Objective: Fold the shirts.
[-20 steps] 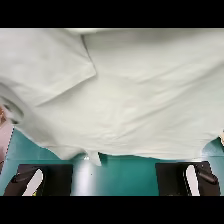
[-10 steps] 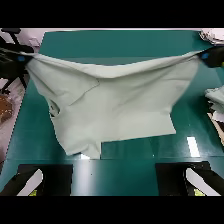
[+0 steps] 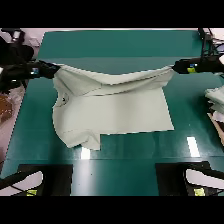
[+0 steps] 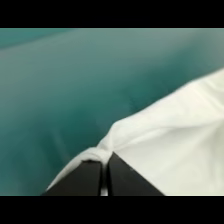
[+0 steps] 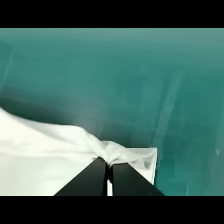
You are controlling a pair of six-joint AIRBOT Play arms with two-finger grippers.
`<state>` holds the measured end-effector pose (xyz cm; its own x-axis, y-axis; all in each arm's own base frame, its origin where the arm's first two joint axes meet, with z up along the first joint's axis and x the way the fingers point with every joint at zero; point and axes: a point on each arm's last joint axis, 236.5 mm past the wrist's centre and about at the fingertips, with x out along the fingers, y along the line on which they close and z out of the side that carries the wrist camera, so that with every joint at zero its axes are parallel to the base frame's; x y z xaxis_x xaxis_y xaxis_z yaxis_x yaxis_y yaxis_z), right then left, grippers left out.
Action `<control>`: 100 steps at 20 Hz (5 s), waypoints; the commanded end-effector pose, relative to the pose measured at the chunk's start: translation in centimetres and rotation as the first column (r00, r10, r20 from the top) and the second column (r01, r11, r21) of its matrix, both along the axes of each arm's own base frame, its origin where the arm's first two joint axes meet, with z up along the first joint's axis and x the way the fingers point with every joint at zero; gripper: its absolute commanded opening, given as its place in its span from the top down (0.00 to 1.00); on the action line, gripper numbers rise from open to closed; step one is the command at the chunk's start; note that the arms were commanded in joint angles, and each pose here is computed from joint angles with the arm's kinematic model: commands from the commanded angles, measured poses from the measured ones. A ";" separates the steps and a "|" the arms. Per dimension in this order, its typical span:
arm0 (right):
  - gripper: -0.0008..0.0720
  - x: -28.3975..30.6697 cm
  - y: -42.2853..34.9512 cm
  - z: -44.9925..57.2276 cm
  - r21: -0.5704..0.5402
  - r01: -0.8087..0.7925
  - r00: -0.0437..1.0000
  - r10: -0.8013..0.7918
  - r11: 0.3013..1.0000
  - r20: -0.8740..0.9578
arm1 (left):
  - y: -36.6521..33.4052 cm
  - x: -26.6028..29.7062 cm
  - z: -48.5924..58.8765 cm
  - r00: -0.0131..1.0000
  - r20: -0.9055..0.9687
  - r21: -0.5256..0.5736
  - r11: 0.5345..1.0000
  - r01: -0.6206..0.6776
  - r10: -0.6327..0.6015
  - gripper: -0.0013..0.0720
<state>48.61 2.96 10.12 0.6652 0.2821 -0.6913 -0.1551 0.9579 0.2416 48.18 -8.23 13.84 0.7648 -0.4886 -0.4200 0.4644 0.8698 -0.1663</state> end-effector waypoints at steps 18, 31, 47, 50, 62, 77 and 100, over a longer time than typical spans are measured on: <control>0.96 1.4 -1.1 -7.6 0.004 0.022 0.990 -0.021 1.000 -0.141 | 1.8 0.8 -8.0 0.978 -0.188 0.165 0.984 -0.064 0.095 0.95; 0.96 -2.4 -2.1 -9.6 0.068 0.045 0.944 -0.020 0.997 -0.328 | 2.6 -6.2 -15.4 0.873 -0.476 0.236 0.972 0.014 0.103 0.95; 0.96 -5.4 -2.6 -15.6 0.057 0.087 0.835 -0.042 0.995 -0.548 | 1.9 -7.6 -19.1 0.801 -0.593 0.193 0.980 0.042 0.082 0.95; 0.96 -6.0 -2.2 -16.2 0.065 0.079 0.817 -0.027 0.995 -0.576 | 1.9 -7.6 -19.1 0.801 -0.593 0.193 0.980 0.042 0.082 0.95; 0.95 -6.1 -2.6 -16.7 0.064 0.080 0.809 -0.027 0.995 -0.587 | 2.2 -8.0 -19.4 0.797 -0.599 0.213 0.975 0.060 0.082 0.94; 0.28 -6.0 -10.3 -8.1 0.045 0.249 0.889 -0.210 0.967 -0.406 | 6.0 -8.2 -12.7 0.820 -0.547 0.187 0.979 -0.077 0.169 0.05; 0.29 -21.3 -5.8 -11.2 0.071 0.266 0.815 -0.185 0.961 -0.549 | 3.8 -26.8 -21.4 0.445 -0.867 -0.008 0.885 -0.465 0.226 0.09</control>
<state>27.65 -2.97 -0.76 0.2576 0.2918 -0.9211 0.2496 0.9009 0.3551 20.82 -4.81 -6.66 0.2009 -0.4549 -0.8676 -0.2682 0.8263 -0.4953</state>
